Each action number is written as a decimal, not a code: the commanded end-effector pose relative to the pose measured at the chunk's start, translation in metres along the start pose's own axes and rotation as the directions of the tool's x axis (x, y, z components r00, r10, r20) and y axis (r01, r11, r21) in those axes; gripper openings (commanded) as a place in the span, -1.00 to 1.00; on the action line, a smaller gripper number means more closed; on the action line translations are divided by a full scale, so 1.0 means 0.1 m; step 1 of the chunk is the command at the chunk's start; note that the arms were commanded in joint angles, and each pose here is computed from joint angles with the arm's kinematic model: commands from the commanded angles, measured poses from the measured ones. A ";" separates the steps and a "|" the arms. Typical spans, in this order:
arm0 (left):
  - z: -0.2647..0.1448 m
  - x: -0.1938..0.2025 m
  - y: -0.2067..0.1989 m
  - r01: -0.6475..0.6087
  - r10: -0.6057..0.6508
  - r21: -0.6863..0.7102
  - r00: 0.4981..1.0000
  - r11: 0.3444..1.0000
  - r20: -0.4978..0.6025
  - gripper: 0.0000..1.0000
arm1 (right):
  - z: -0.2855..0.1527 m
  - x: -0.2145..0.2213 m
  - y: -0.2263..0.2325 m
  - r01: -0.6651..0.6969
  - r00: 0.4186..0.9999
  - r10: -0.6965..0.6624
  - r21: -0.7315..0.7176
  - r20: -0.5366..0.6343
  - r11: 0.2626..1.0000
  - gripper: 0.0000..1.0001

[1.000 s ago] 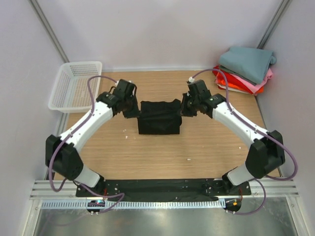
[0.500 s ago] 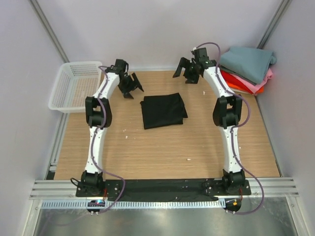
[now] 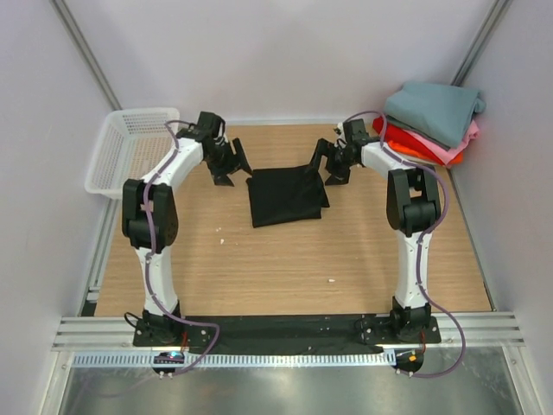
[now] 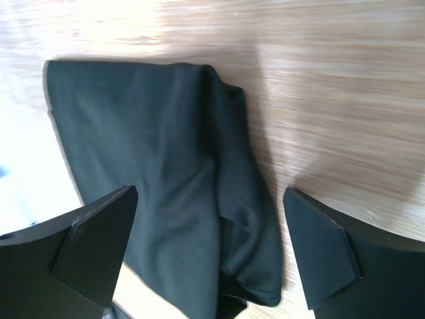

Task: Fold and stack the t-shirts
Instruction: Neatly place the folded tshirt to the corner

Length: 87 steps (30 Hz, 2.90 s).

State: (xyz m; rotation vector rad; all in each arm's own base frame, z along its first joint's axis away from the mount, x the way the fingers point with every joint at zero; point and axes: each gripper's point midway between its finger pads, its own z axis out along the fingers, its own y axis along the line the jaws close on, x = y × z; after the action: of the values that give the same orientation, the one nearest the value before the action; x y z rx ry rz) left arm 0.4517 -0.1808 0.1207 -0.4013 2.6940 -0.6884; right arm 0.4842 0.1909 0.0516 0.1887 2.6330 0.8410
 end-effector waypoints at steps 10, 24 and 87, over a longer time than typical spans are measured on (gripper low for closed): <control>0.46 0.37 0.46 0.001 -0.008 -0.068 0.995 0.998 -0.094 0.41 | 0.50 0.60 0.25 0.001 0.994 -0.017 -0.147 -0.107 0.989 0.76; 0.71 0.54 0.54 0.005 -0.016 -0.072 0.988 0.997 -0.154 0.35 | 0.61 0.86 0.25 -0.118 0.987 0.083 -0.260 -0.139 0.958 0.01; -1.63 1.57 0.84 -0.218 0.231 -0.080 0.931 0.973 0.281 0.59 | -2.22 -2.26 0.73 0.193 0.853 0.020 -0.351 0.521 0.916 -0.97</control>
State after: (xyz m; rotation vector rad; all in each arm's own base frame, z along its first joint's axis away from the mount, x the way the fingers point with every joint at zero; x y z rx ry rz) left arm 0.2177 -0.0988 0.1603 -0.2186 2.5282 -0.4698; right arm 0.6121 0.0687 0.2758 0.2462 2.0469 1.0042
